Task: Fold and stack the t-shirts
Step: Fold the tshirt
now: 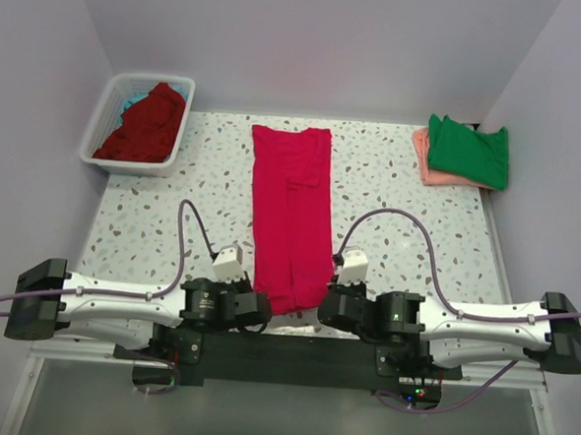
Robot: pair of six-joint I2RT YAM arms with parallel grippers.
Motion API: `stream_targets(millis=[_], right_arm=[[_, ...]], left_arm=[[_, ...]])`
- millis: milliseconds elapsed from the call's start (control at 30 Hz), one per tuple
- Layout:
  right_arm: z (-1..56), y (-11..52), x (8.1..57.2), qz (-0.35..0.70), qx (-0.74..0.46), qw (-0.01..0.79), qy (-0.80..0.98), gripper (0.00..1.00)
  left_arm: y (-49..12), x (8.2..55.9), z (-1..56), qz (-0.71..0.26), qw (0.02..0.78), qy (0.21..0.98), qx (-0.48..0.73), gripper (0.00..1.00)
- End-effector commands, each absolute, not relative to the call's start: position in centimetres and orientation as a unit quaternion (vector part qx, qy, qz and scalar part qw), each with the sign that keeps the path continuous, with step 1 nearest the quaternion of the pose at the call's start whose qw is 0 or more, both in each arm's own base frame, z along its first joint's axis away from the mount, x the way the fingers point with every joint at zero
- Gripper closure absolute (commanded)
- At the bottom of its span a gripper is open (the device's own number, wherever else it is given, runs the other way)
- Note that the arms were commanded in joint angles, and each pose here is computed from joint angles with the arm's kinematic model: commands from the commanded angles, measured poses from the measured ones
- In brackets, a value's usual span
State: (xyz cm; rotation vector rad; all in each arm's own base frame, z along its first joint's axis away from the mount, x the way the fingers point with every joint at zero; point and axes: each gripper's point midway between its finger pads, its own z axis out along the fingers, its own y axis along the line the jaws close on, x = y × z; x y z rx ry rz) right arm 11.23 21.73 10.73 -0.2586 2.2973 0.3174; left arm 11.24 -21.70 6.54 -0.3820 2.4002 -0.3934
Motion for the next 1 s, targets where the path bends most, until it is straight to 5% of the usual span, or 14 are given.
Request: stream_targets(millis=[0, 600, 967], right_arm=[[13.5, 20.3, 13.4, 0.076, -0.096, 0.454, 0.883, 1.00], [15.8, 21.7, 15.0, 0.068, -0.100, 0.496, 0.860, 1.00], [15.8, 23.0, 21.4, 0.046, -0.100, 0.509, 0.854, 1.00]], left_arm=[[-20.5, 13.8, 10.1, -0.135, 0.406, 0.889, -0.163, 1.00], [-19.7, 17.0, 14.4, -0.118, 0.494, 0.823, -0.254, 1.00], [-20.1, 21.1, 16.5, -0.081, 0.537, 0.797, -0.263, 1.00]])
